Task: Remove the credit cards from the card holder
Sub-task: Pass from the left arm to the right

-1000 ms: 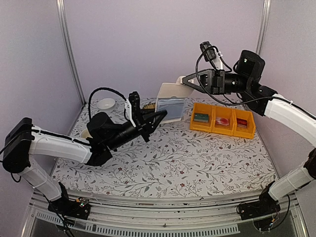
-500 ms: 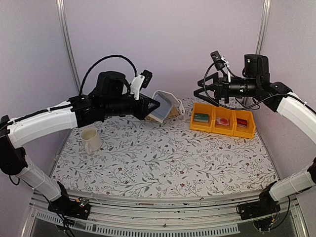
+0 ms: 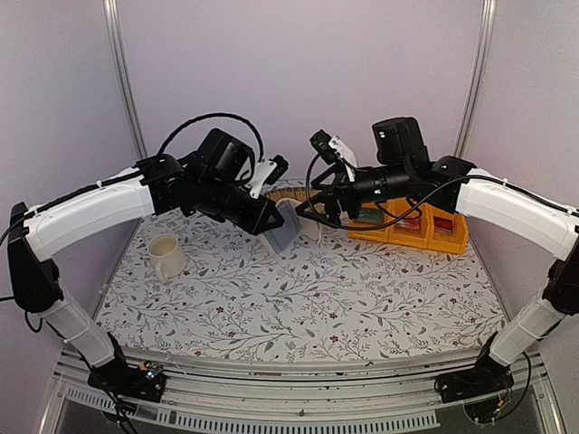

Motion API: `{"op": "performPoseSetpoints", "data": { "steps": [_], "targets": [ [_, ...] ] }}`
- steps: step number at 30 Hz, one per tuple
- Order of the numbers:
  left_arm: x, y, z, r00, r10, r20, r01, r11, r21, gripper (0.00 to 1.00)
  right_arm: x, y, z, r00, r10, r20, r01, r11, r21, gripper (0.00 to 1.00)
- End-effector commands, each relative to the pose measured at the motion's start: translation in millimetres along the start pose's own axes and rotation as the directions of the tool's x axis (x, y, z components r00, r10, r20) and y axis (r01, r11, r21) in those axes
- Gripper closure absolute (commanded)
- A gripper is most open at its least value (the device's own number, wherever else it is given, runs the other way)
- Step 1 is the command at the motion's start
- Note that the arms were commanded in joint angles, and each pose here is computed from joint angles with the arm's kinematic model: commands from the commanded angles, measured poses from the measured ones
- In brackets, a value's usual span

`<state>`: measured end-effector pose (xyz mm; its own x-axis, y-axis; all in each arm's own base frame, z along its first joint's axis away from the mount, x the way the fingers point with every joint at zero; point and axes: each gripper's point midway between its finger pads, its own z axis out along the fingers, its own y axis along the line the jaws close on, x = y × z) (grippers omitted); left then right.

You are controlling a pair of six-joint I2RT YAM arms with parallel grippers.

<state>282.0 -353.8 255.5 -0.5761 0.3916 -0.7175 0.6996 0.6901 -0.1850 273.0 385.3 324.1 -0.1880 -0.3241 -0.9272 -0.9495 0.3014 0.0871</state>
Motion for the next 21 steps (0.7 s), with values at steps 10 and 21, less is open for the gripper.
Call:
{"op": "performPoseSetpoints", "data": {
  "steps": [10, 21],
  "targets": [
    [-14.1, -34.5, -29.8, 0.989, 0.101, 0.107, -0.121, 0.974, 0.194, 1.0, 29.9, 7.1, 38.5, 0.995, -0.011, -0.1, 0.0, 0.994, -0.109, 0.31],
    [-10.0, -40.4, -35.1, 0.983, 0.13, 0.128, -0.16, 0.953, 0.259, 1.0, 20.9, 8.6, 16.9, 0.998, 0.044, -0.046, -0.051, 0.986, -0.157, 0.99]
  ]
}}
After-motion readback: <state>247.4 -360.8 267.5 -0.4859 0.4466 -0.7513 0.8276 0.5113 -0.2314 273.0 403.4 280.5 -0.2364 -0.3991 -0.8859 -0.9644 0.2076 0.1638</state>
